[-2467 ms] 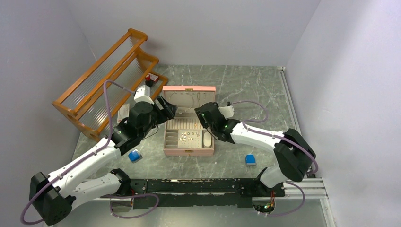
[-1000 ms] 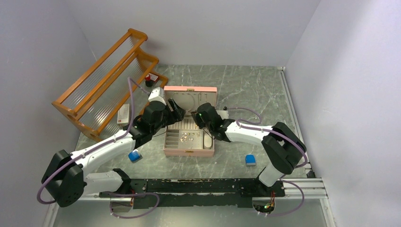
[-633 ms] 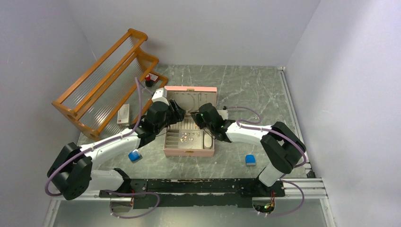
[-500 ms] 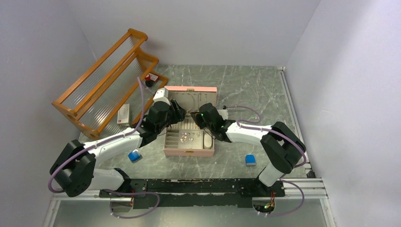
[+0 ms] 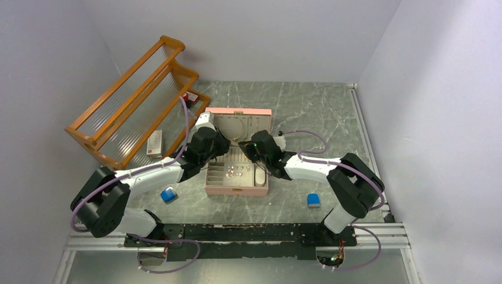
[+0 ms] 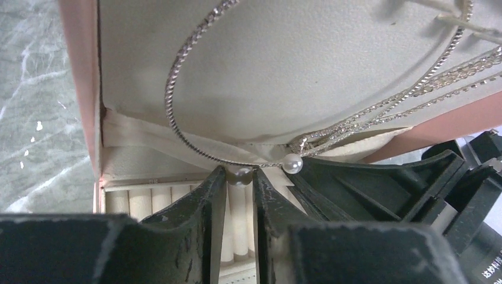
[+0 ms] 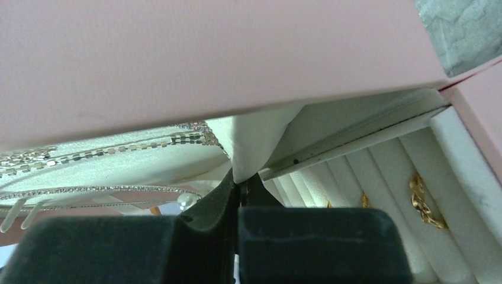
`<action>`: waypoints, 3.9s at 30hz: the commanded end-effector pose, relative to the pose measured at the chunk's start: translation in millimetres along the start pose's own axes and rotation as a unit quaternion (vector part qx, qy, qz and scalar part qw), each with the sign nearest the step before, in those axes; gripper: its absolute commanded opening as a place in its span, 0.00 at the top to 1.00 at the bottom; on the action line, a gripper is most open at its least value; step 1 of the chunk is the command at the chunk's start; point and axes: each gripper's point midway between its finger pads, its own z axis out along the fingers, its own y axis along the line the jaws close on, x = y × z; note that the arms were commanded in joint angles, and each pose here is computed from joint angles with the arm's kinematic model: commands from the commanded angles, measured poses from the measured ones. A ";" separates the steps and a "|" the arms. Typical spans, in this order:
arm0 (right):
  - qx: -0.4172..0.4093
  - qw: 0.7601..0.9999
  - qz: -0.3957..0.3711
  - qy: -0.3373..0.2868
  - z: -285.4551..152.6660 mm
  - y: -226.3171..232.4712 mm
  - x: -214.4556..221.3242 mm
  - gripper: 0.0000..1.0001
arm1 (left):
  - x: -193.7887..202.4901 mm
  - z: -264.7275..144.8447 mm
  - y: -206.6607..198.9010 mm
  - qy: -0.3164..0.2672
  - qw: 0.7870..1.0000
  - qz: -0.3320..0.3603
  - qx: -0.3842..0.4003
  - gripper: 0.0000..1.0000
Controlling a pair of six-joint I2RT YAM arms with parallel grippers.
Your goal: Organize the mixed jewelry
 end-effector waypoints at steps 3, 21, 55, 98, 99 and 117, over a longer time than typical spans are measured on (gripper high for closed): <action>0.012 0.998 -0.030 0.050 -7.7 -15.9 18.6 1.00 | -24.2 10.6 -8.0 -0.036 0.999 -0.009 -0.011 0.78; 0.027 0.994 -0.063 0.082 -10.9 -34.2 28.1 1.00 | -28.3 17.9 -11.2 -0.024 0.999 -0.021 -0.036 0.81; 0.019 0.995 -0.064 0.077 -6.8 -21.4 22.5 1.00 | -32.1 -5.6 2.3 -0.004 0.997 0.006 -0.073 0.63; -0.131 0.983 -0.122 0.052 -44.4 41.2 9.3 0.92 | -31.0 27.1 -9.3 -0.010 0.998 0.013 -0.064 0.74; -0.132 0.982 -0.121 0.052 -44.5 40.9 9.5 0.91 | -31.1 27.2 -9.3 -0.010 0.998 0.013 -0.065 0.75; -0.125 0.984 -0.130 0.007 -58.5 45.1 -11.4 0.80 | -49.9 14.1 -41.5 -0.003 1.000 0.018 -0.011 0.72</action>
